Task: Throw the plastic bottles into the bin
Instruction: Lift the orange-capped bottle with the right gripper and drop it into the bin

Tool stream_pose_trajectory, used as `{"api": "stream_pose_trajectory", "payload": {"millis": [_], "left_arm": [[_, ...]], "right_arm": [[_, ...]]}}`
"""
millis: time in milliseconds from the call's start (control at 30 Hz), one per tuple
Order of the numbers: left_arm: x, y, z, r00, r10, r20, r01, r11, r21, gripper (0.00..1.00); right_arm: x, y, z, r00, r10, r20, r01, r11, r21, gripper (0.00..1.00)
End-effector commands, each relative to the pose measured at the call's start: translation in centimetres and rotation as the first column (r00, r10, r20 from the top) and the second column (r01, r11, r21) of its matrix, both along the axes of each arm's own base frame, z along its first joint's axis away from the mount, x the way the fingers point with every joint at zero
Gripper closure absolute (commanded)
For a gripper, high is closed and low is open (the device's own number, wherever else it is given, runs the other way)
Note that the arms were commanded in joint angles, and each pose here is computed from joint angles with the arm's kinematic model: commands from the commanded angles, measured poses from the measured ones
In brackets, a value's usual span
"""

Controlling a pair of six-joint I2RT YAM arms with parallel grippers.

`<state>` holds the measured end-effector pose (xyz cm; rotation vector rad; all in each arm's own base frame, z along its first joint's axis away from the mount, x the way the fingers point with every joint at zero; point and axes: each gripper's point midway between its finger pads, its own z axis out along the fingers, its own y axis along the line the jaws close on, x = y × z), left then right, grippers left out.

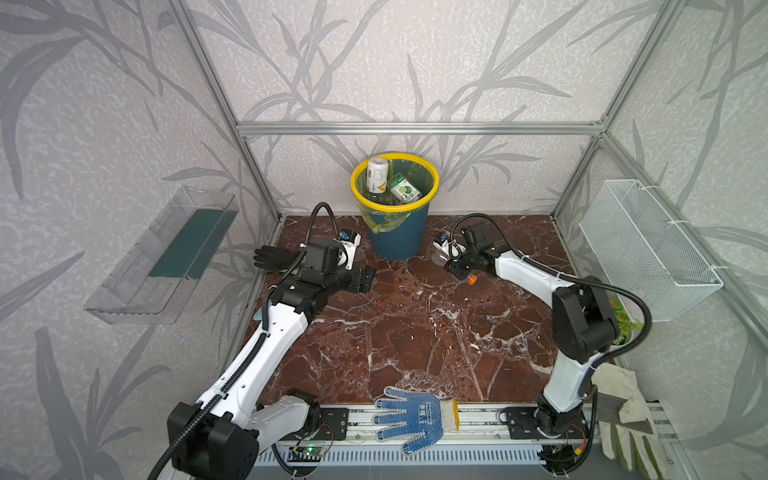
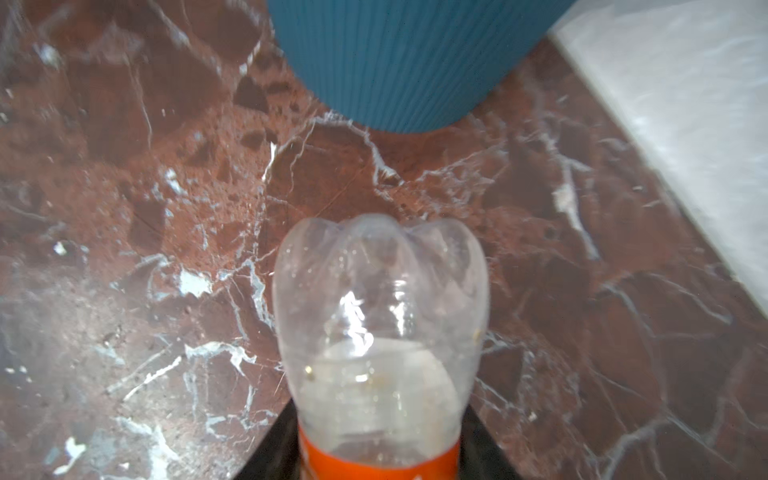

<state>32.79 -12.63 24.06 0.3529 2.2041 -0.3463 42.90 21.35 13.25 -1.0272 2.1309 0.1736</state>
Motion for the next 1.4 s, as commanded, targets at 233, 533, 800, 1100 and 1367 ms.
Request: {"api": "stream_pose_trajectory", "payload": {"millis": [233, 533, 800, 1100, 1367], "left_arm": [[-0.4, -0.2, 0.6, 0.999, -0.019, 0.037, 0.019, 1.000, -0.005, 0.12], [-0.4, -0.1, 1.2, 0.998, -0.012, 0.057, 0.013, 1.000, -0.013, 0.12], [-0.7, 0.3, 1.9, 0.997, 0.003, 0.079, -0.002, 1.000, -0.011, 0.12], [-1.0, 1.2, 3.4, 0.990, 0.053, 0.130, -0.051, 0.999, -0.018, 0.12], [0.3, 2.8, 4.1, 0.965, 0.219, 0.143, -0.208, 0.974, -0.092, 0.11]], "right_arm": [[-7.4, -0.8, 21.4, 0.778, -0.246, 0.578, -0.068, 0.882, 0.467, 0.53], [-8.2, 1.3, 34.7, 0.678, -0.319, 0.663, -0.264, 0.735, 0.624, 0.48], [6.2, 10.4, 33.3, 0.907, -0.209, 0.365, -0.021, 0.845, 0.534, 0.18], [5.5, 6.5, 33.2, 0.924, -0.263, 0.277, 0.083, 0.846, 0.527, 0.01], [0.8, -3.1, 31.1, 0.811, -0.488, 0.323, 0.209, 0.758, 0.618, 0.01]]}}
